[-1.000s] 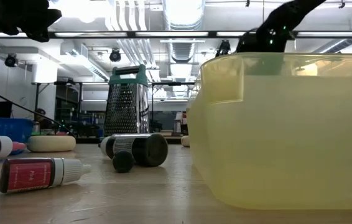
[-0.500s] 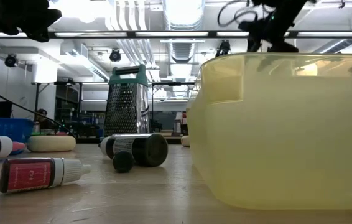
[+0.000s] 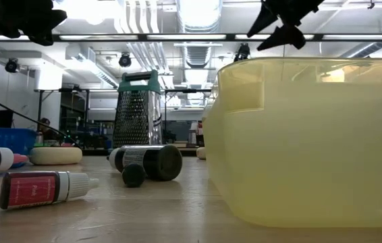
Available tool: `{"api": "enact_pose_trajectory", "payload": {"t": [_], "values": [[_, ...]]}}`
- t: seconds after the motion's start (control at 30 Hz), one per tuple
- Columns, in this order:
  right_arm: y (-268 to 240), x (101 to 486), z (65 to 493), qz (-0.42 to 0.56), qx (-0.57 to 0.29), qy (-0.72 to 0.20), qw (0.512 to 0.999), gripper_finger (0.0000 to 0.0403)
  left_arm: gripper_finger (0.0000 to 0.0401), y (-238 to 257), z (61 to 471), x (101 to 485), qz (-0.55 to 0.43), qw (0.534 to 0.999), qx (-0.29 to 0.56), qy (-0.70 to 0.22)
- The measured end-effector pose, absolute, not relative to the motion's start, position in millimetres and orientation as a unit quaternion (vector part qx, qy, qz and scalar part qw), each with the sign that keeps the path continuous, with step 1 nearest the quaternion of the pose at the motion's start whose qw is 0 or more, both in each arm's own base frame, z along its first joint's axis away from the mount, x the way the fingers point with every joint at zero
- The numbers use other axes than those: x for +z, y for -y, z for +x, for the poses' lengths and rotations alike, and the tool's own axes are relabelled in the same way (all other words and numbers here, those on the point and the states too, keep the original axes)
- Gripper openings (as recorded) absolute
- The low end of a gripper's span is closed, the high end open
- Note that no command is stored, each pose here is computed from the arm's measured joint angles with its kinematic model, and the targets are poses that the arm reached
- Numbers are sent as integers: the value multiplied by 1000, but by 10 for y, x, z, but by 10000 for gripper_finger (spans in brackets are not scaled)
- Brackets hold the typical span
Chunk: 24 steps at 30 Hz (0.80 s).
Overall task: Pick & Place Food Item
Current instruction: Put the black food coloring bottle into the transparent bin
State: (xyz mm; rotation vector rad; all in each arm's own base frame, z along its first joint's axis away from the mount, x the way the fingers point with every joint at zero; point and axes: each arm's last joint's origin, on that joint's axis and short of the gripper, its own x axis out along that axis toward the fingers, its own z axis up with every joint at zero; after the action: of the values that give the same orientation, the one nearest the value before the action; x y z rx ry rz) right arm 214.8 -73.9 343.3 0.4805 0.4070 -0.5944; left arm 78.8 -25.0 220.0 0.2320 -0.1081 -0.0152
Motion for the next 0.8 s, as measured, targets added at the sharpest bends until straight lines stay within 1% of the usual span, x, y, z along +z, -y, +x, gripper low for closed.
{"api": "enact_pose_trajectory", "payload": {"t": [0.23, 0.53, 0.67, 0.8], "values": [[607, 3213, 2392, 213, -249, -212, 921, 252, 188, 250, 788, 2200, 116, 992, -8, 54], [524, 2821, 2719, 204, -234, -281, 908, 252, 188, 250, 788, 2200, 116, 992, -8, 54], [510, 2582, 2954, 200, -228, -299, 905, 247, 188, 250, 788, 2200, 115, 992, -8, 54], [461, 2403, 3213, 192, -176, -284, 923, 241, 188, 250, 788, 2200, 116, 992, -8, 54]]}}
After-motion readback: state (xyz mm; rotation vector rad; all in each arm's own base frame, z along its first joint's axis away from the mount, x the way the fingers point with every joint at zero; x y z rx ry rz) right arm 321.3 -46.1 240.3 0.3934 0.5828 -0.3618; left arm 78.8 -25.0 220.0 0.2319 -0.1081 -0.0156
